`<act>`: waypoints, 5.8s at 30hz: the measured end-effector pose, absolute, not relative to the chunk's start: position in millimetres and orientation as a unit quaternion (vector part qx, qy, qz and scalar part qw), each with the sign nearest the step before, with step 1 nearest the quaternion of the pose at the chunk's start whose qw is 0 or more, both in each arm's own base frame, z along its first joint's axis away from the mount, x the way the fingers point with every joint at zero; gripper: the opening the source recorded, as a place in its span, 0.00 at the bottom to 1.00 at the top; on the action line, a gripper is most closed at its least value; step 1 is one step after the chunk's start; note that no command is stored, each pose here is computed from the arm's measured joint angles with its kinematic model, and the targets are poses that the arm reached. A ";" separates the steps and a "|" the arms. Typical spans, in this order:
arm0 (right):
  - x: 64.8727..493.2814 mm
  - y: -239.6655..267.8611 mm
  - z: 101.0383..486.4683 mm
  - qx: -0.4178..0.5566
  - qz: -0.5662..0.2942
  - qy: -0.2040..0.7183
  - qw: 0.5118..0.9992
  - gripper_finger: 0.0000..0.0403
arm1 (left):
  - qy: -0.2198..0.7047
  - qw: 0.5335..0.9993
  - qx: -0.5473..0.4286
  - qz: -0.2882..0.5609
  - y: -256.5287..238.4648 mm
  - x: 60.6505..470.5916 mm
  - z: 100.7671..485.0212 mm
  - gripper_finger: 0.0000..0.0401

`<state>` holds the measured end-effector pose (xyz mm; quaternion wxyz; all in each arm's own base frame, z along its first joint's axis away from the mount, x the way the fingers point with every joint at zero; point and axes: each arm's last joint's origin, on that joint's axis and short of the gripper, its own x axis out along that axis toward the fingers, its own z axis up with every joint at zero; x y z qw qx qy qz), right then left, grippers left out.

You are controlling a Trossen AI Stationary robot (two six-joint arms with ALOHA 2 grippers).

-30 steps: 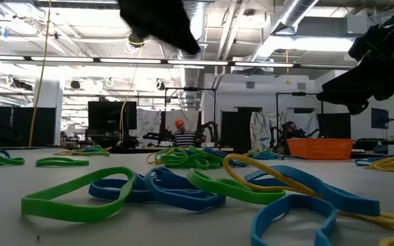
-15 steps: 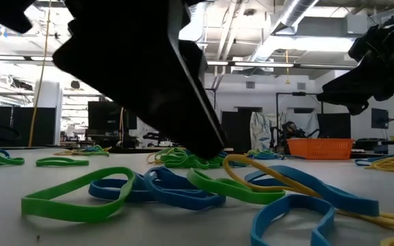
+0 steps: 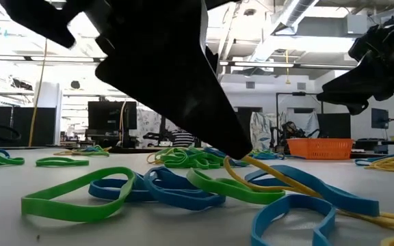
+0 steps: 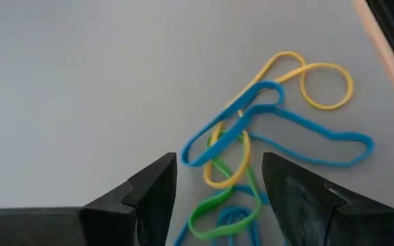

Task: Sort rubber bands into baskets
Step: Put the yellow rubber band into the yellow bin

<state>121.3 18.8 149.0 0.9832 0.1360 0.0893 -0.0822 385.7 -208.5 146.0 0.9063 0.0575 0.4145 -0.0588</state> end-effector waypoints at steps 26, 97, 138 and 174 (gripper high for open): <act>121.2 18.7 148.5 0.134 -0.083 0.092 0.983 0.45 | 0.430 0.893 0.100 -0.088 -221.5 398.2 127.1 0.16; 121.2 18.7 148.4 0.135 -0.083 0.092 0.983 0.45 | 0.490 0.858 0.091 -0.125 -221.9 411.3 178.4 0.27; 121.2 18.7 148.4 0.131 -0.083 0.092 0.984 0.45 | 0.502 0.853 0.071 -0.123 -198.0 428.1 152.7 0.00; 121.3 18.8 148.7 0.141 -0.083 0.090 0.982 0.45 | 0.695 0.717 0.038 -0.033 -312.8 286.9 282.0 0.00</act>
